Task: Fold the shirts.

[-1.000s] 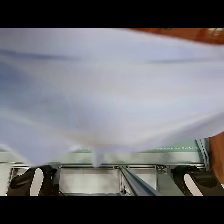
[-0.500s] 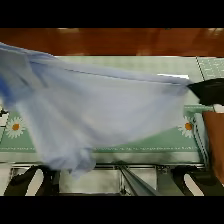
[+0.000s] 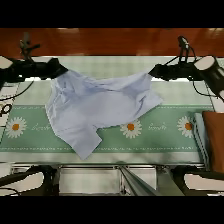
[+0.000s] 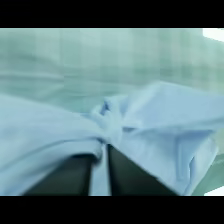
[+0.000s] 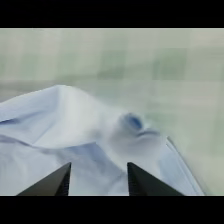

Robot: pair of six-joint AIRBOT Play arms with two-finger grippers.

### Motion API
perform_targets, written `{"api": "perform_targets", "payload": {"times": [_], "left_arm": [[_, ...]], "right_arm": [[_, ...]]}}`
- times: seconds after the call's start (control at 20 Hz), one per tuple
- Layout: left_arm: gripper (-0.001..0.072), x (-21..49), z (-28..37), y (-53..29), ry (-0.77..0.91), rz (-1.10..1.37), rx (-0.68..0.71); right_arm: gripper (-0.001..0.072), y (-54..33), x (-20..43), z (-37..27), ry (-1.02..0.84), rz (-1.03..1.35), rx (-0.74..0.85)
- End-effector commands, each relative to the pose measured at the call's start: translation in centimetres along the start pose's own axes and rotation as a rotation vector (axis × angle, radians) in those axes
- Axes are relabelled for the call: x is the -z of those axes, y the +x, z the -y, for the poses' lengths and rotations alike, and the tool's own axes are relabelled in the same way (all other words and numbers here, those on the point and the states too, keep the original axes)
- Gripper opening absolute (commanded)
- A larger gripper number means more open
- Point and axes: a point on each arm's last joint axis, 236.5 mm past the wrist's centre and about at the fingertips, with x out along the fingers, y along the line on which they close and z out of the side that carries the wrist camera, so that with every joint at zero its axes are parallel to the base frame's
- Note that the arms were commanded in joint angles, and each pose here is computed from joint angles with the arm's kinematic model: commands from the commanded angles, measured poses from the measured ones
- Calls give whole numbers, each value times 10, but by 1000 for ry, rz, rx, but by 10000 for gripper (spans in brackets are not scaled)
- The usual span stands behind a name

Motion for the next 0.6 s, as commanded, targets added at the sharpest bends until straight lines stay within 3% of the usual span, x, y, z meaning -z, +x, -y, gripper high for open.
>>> {"api": "perform_targets", "payload": {"times": [0.0, 0.2, 0.4, 0.55], "left_arm": [[510, 31, -12, 35, -114, -140, 53], [509, 60, -66, -33, -144, -304, -28], [509, 88, -117, -103, -230, -218, -178], [509, 144, -151, -123, -424, -121, -236]], "right_arm": [[415, 30, -25, 23, 54, -15, -3], [407, -47, -37, 86, 103, -65, 111], [407, -123, 55, 195, 355, -313, 331], [407, -127, 111, 208, 544, -261, 267]]}}
